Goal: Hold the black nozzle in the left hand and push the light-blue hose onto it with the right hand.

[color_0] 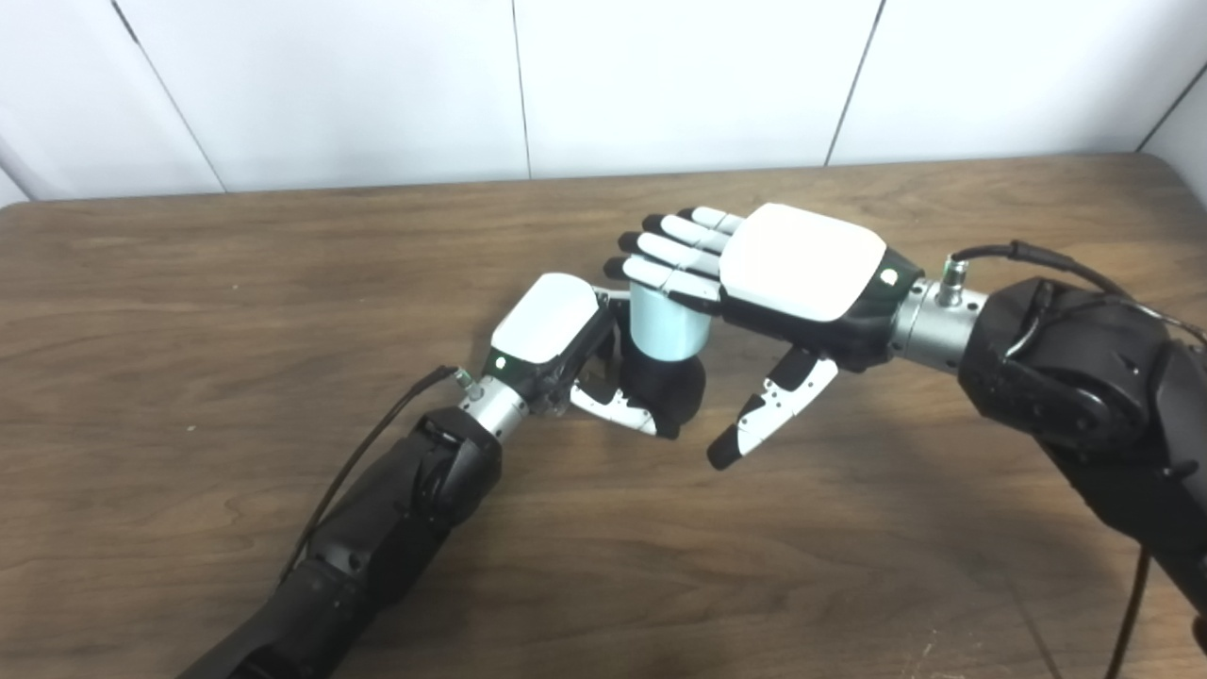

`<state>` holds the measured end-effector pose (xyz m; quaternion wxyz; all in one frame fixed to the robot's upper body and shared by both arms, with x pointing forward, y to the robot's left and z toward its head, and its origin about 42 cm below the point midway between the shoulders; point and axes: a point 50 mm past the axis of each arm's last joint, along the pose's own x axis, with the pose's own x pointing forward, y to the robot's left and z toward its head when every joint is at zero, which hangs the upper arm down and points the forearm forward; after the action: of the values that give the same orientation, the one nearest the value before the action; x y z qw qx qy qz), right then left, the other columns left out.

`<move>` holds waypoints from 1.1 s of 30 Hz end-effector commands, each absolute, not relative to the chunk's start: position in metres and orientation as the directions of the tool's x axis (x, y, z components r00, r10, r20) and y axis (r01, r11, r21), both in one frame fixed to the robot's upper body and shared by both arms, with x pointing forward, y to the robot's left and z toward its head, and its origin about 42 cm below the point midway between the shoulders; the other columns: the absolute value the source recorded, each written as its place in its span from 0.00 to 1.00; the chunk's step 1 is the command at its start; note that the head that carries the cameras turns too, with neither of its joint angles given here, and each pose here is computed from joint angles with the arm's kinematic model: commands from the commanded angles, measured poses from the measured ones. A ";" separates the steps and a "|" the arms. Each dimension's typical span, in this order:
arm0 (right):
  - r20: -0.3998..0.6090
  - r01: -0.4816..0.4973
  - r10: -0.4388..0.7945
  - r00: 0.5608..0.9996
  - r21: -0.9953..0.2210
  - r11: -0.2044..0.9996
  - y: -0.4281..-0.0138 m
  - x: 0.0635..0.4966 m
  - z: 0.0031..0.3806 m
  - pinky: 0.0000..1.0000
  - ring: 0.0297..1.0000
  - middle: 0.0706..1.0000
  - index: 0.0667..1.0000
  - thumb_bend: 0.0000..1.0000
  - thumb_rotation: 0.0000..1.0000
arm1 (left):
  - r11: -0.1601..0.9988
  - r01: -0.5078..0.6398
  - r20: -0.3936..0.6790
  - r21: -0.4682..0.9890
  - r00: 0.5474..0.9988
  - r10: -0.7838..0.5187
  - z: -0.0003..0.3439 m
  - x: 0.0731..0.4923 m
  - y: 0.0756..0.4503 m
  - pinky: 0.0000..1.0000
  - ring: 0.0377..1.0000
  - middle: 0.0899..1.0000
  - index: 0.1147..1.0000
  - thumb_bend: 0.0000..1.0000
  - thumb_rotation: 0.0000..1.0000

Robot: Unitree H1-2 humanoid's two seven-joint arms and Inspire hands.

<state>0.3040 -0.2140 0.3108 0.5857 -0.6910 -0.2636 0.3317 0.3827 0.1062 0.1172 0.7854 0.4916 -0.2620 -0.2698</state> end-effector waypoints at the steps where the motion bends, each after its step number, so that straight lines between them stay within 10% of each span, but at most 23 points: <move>1: -0.288 -0.127 0.722 0.629 -0.954 -0.270 -0.226 0.300 0.291 0.95 1.00 1.00 0.95 0.89 0.91 | 0.198 0.346 -0.129 0.917 0.727 -0.674 0.054 0.350 0.129 0.29 0.35 0.34 0.43 0.52 0.00; 33: -0.357 -0.288 0.684 0.636 -0.932 -0.219 -0.222 0.290 0.271 0.94 1.00 1.00 1.00 0.85 0.90 | 0.218 0.355 -0.128 0.909 0.736 -0.665 0.057 0.352 0.131 0.30 0.37 0.35 0.44 0.52 0.00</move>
<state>0.2921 -0.2168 0.2991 0.6272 -0.6676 -0.2154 0.3383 0.3826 0.1067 0.1173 0.7879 0.4886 -0.2597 -0.2703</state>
